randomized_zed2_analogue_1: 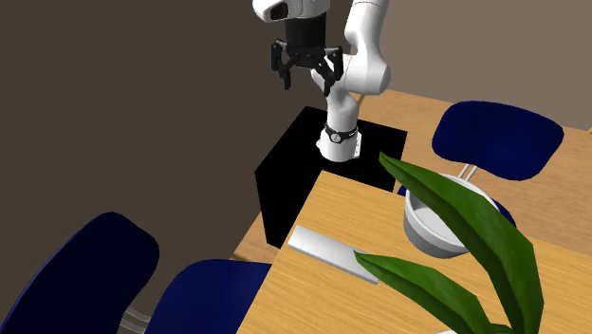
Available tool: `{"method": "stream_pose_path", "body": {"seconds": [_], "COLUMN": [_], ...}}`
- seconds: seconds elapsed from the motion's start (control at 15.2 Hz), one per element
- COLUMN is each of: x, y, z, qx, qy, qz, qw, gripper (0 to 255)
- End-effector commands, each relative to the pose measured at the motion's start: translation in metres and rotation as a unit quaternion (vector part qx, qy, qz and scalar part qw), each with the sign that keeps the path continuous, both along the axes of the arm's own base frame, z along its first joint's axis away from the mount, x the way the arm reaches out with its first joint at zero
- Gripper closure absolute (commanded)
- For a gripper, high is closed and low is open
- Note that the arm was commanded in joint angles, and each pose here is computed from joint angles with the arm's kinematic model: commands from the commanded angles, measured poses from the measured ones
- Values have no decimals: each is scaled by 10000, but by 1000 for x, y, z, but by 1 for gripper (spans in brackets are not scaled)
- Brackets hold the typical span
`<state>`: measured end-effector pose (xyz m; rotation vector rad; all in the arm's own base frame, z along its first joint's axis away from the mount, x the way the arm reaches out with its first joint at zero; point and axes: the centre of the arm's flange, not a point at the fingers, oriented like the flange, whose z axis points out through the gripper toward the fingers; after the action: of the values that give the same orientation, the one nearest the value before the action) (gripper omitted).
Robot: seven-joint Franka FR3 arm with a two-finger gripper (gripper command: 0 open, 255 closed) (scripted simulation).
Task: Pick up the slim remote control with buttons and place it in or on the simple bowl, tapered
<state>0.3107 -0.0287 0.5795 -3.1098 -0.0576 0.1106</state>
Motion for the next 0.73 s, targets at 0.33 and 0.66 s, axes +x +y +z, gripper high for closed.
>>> {"method": "stream_pose_path", "body": {"seconds": [0.33,0.66], "x": [49,96], "y": [7,27], "z": [-41,-81], "qx": [9,17], "qy": [-86,-172], "qz": [1242,2465], "qw": [9922,9690], "gripper": [0,0]}}
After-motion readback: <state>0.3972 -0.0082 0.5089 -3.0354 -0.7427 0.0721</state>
